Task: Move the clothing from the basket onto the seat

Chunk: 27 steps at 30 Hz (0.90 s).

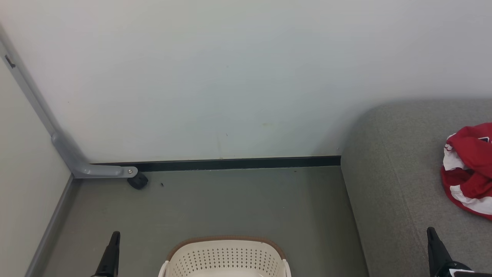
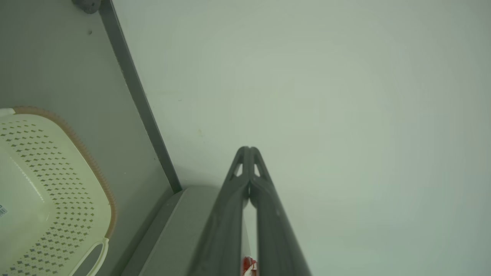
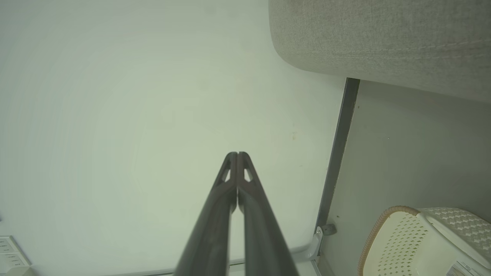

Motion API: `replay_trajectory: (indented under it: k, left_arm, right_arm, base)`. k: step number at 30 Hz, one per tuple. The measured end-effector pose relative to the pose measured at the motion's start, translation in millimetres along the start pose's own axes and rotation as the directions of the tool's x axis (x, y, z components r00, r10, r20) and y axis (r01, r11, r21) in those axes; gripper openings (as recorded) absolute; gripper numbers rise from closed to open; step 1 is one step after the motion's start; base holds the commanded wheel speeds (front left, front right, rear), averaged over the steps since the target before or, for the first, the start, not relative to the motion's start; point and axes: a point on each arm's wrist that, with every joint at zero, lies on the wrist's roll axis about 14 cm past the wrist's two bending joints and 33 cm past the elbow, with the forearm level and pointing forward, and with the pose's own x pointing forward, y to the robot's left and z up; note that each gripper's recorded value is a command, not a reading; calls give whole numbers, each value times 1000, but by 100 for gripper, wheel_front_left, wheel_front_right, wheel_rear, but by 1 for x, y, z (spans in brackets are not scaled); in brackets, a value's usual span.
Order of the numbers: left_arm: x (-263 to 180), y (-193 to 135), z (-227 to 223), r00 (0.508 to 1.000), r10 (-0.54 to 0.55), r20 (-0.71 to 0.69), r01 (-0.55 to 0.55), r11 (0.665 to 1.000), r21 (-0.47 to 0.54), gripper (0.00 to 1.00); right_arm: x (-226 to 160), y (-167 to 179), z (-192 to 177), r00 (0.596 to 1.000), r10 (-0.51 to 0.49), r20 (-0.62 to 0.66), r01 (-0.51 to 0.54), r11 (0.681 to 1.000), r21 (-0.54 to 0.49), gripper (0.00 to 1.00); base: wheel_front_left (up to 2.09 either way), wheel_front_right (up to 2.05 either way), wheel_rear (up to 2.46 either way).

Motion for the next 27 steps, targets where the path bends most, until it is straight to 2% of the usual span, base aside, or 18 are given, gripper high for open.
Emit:
replay_trajectory:
  k: [27]
  left_arm:
    - [0,0,0,1000,0,0,0,1000,0,0]
  right_arm:
    - [0,0,0,1000,0,0,0,1000,0,0]
  base:
    - [0,0,0]
